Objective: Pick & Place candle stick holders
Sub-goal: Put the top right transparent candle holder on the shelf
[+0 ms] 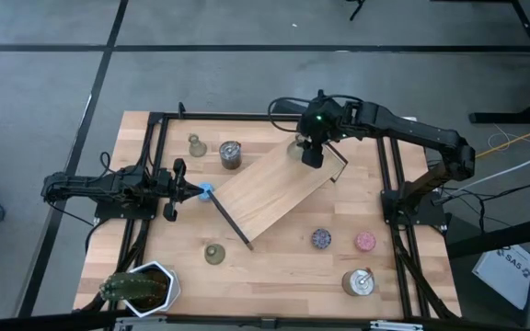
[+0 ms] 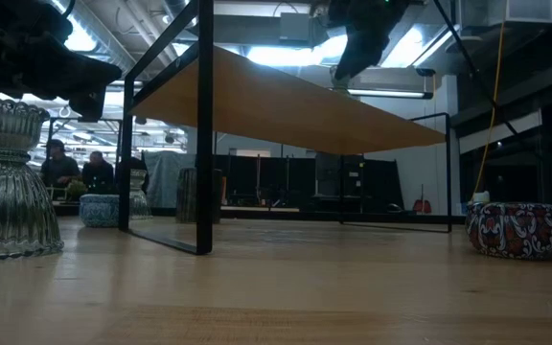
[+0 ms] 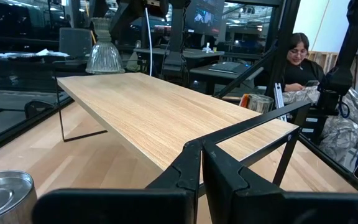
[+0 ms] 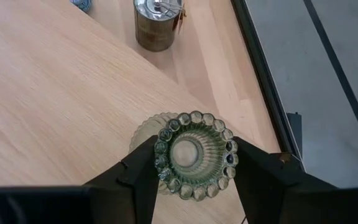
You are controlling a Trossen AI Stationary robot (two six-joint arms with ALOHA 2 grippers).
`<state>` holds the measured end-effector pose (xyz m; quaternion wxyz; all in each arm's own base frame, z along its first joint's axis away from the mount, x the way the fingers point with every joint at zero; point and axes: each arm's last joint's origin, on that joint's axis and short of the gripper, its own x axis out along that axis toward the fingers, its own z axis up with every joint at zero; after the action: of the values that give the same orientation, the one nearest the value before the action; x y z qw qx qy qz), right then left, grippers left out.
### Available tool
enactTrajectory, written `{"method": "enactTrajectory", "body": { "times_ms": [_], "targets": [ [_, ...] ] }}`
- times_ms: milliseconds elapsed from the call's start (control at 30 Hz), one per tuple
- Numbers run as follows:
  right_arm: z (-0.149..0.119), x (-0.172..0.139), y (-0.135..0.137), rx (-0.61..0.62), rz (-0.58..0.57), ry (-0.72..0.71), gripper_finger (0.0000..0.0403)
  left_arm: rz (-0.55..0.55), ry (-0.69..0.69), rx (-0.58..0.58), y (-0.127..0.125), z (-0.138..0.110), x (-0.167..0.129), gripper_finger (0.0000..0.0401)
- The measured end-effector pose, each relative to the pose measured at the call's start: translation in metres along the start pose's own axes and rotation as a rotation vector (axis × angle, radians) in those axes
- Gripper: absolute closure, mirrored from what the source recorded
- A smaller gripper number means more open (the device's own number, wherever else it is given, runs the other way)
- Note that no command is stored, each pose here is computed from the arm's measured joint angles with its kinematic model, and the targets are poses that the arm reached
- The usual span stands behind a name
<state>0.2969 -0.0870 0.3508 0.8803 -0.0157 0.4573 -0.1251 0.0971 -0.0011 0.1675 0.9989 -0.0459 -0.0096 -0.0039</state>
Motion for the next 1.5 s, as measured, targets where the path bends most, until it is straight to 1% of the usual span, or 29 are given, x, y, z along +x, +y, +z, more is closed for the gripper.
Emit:
{"method": "enactTrajectory", "body": {
  "times_ms": [400, 533, 667, 867, 1100, 1500],
  "targets": [
    [0.008, -0.003, 0.024, -0.061, 0.044, -0.042, 0.0224, 0.0, 0.0, 0.0, 0.0, 0.0, 0.0, 0.0389],
    [0.02, -0.002, 0.031, -0.085, 0.06, -0.023, 0.0224, 0.0, 0.0, 0.0, 0.0, 0.0, 0.0, 0.0389],
    [0.036, 0.001, 0.038, -0.12, 0.072, -0.034, 0.0224, 0.0, 0.0, 0.0, 0.0, 0.0, 0.0, 0.0391],
    [0.048, 0.015, 0.049, -0.171, 0.087, -0.023, 0.0224, 0.0, 0.0, 0.0, 0.0, 0.0, 0.0, 0.0388],
    [0.05, 0.034, 0.056, -0.188, 0.098, 0.018, 0.0224, 0.0, 0.0, 0.0, 0.0, 0.0, 0.0, 0.0391],
    [0.049, 0.035, 0.056, -0.19, 0.096, 0.03, 0.0224, 0.0, 0.0, 0.0, 0.0, 0.0, 0.0, 0.0391]
  ]
}}
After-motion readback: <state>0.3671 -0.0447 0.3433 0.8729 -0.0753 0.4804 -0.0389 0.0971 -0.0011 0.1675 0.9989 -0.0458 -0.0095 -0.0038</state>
